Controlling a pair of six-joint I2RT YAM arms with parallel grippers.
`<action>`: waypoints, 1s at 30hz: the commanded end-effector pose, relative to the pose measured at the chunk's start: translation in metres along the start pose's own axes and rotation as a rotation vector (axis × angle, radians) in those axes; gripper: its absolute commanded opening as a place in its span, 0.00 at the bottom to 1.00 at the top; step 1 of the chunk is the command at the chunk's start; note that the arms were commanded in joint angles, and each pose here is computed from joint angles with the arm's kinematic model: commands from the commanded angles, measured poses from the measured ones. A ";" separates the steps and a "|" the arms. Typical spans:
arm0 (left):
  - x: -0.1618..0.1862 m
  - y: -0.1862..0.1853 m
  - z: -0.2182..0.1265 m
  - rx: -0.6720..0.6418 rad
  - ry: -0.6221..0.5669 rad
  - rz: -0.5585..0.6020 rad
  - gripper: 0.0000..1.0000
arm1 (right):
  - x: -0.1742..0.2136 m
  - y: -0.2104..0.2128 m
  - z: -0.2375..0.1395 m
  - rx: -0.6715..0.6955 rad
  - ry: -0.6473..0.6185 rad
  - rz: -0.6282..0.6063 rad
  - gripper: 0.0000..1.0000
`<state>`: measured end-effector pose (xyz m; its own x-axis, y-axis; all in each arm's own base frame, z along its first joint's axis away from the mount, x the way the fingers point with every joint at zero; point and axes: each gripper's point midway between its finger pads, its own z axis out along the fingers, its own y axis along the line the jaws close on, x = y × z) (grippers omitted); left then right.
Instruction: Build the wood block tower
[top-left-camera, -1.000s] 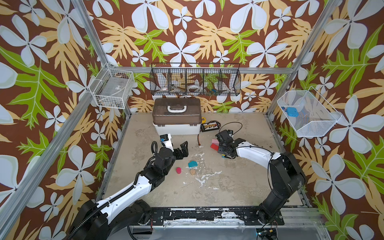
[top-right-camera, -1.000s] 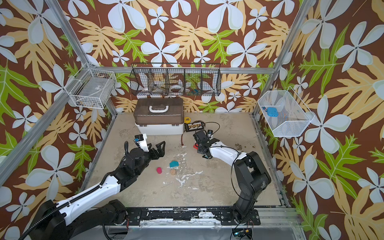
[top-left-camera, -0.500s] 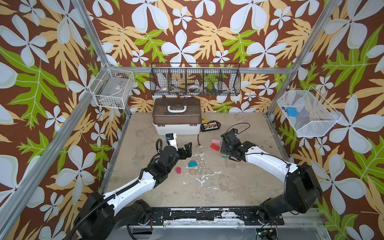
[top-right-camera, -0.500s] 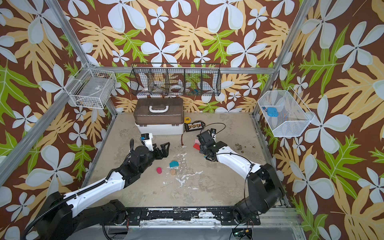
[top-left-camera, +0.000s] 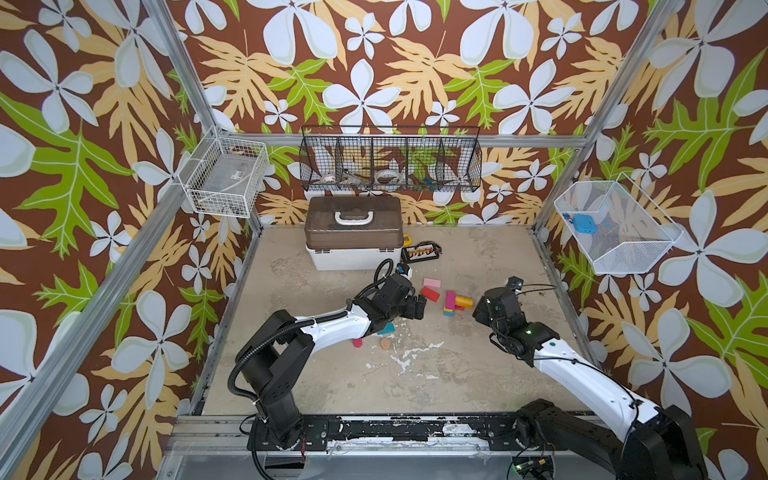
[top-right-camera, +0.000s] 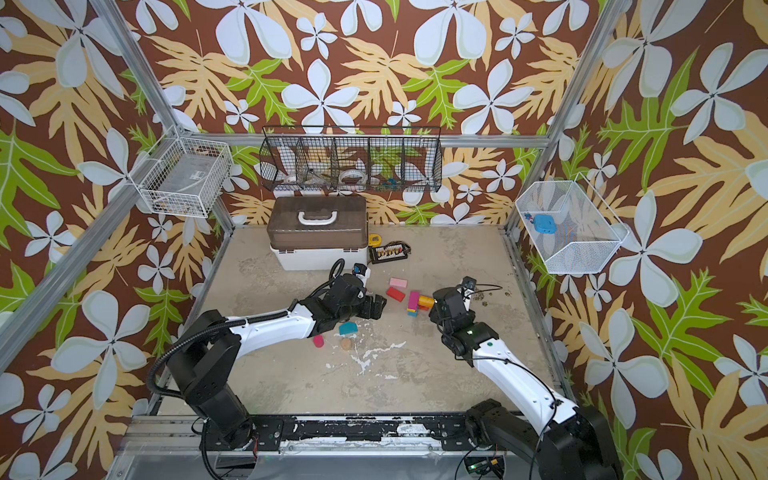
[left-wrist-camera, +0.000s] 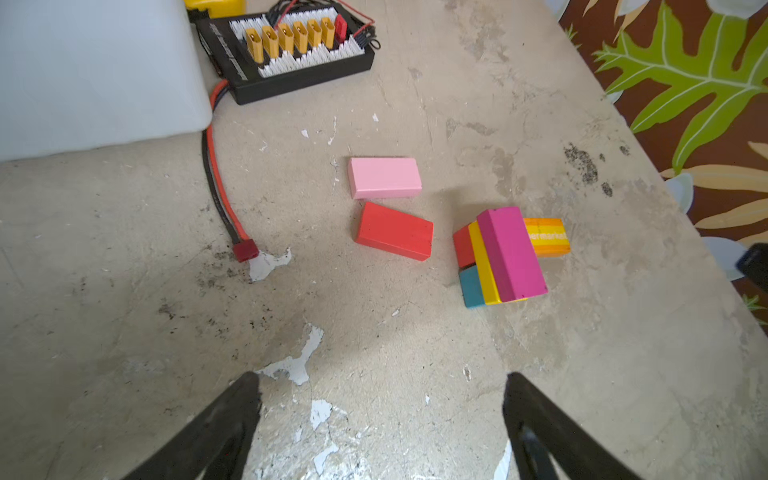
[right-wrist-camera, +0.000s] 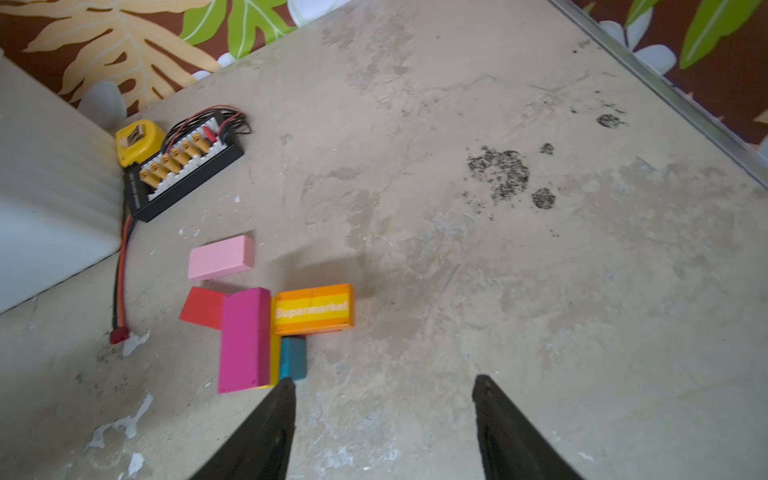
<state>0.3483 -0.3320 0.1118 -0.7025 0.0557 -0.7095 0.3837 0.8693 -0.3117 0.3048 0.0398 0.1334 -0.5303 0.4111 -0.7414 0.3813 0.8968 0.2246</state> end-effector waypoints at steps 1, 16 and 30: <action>0.014 -0.001 0.011 0.002 0.081 0.024 0.93 | -0.022 -0.003 -0.001 -0.041 -0.078 0.069 0.67; 0.022 -0.011 0.086 -0.036 0.211 -0.066 0.90 | -0.048 -0.022 -0.021 -0.084 -0.205 0.120 0.67; 0.032 -0.020 0.098 0.017 0.261 -0.061 0.89 | -0.043 -0.012 -0.016 -0.134 -0.171 0.118 0.66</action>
<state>0.3848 -0.3967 0.0409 -0.8327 0.1132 -0.5420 0.3469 0.8696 -0.3513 0.3078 0.0115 0.1694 -0.3549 0.4924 -0.7947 0.3435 0.8593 0.3791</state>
